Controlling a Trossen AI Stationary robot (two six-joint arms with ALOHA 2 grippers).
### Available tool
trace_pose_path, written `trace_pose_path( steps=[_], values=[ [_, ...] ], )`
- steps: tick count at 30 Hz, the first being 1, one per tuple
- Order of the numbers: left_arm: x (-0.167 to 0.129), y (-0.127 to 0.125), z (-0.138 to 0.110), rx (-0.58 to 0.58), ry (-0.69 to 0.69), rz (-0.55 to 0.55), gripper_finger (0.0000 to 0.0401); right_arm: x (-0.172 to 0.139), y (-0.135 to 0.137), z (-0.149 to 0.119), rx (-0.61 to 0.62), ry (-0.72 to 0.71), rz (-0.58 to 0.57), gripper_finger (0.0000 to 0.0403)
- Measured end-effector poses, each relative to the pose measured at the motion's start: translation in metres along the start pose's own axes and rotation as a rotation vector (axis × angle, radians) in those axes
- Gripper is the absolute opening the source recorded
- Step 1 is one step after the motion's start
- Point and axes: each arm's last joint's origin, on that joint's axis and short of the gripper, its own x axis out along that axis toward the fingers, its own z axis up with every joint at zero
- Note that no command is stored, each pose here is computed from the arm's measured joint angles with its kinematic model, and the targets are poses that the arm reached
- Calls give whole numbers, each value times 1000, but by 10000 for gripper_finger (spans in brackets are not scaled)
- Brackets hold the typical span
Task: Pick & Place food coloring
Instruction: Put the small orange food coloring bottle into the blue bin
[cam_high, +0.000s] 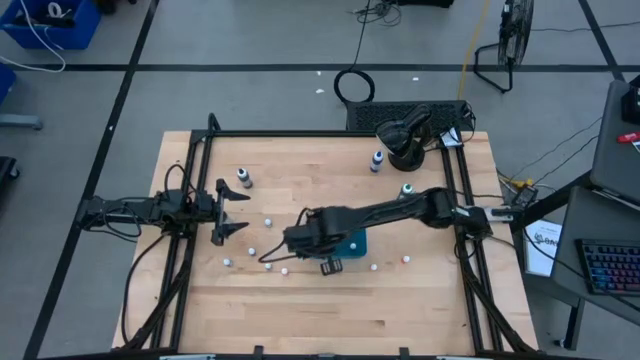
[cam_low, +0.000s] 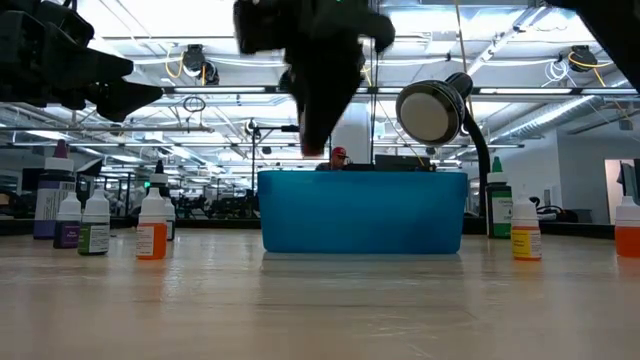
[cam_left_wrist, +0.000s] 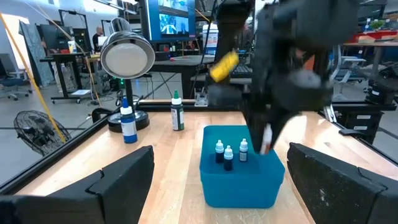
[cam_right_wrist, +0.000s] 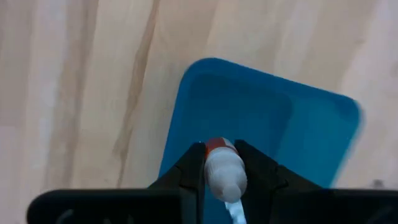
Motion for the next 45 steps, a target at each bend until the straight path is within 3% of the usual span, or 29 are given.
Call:
trace_pose_path(
  steps=[5,10,23,32,39,45],
  values=[
    [0,0,0,0,0,0,365,27,-4,6,-25,23,2,54],
    [0,0,0,0,0,0,365,37,-10,11,-20,-61,6,54],
    [0,0,0,0,0,0,365,74,-15,-3,-27,-31,41,54],
    [0,0,0,0,0,0,365,78,-14,-5,-39,-31,41,56],
    [0,0,0,0,0,0,365,78,-13,-5,7,-27,41,152],
    [0,0,0,0,0,0,365,59,-14,-8,38,-43,35,185]
  ],
)
